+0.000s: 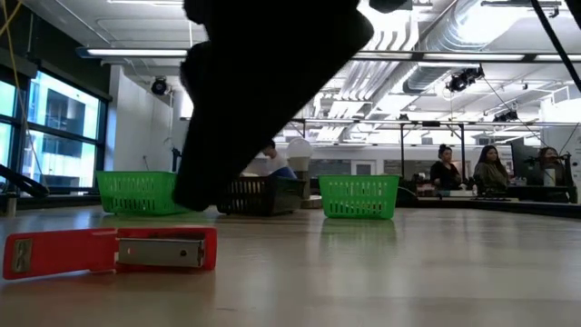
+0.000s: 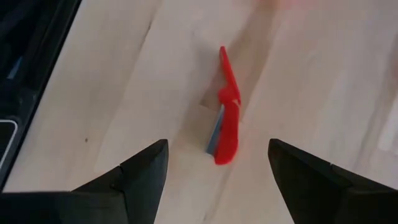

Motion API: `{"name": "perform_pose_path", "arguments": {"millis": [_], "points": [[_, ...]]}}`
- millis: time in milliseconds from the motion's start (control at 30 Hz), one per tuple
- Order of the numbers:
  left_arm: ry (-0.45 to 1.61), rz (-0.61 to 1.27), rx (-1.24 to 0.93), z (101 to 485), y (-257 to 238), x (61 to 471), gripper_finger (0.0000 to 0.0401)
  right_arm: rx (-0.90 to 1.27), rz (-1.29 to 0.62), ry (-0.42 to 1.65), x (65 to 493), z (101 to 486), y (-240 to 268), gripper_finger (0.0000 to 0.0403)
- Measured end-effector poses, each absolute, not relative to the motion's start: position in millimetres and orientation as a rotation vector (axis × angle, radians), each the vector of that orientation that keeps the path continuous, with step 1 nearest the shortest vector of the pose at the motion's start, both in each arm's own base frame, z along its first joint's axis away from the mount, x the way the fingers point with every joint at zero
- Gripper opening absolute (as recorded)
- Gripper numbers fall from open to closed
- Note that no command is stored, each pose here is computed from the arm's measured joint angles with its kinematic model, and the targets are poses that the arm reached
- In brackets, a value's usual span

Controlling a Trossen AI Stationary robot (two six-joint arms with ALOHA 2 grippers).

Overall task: Pick and place Stapler, Stapler remover, tape
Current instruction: Put the red stapler into the right green bin

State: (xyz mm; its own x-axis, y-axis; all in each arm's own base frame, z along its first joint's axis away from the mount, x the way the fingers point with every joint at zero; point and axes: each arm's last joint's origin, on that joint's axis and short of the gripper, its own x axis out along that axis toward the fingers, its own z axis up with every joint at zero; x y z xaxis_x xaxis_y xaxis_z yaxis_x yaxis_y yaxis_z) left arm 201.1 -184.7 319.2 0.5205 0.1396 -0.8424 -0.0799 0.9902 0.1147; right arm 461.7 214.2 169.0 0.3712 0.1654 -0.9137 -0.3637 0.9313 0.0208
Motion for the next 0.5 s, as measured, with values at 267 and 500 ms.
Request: {"name": "perform_pose_path", "arguments": {"millis": [267, 500], "points": [[1.001, 0.150, 0.083, 319, -184, 201, 0.0214, -0.215, 0.359, 1.167, 469, 158, 216, 0.0263], [1.000, 0.150, 0.083, 319, -184, 201, 0.0214, -0.094, 0.466, 1.190, 481, 137, 206, 0.0248]]}}
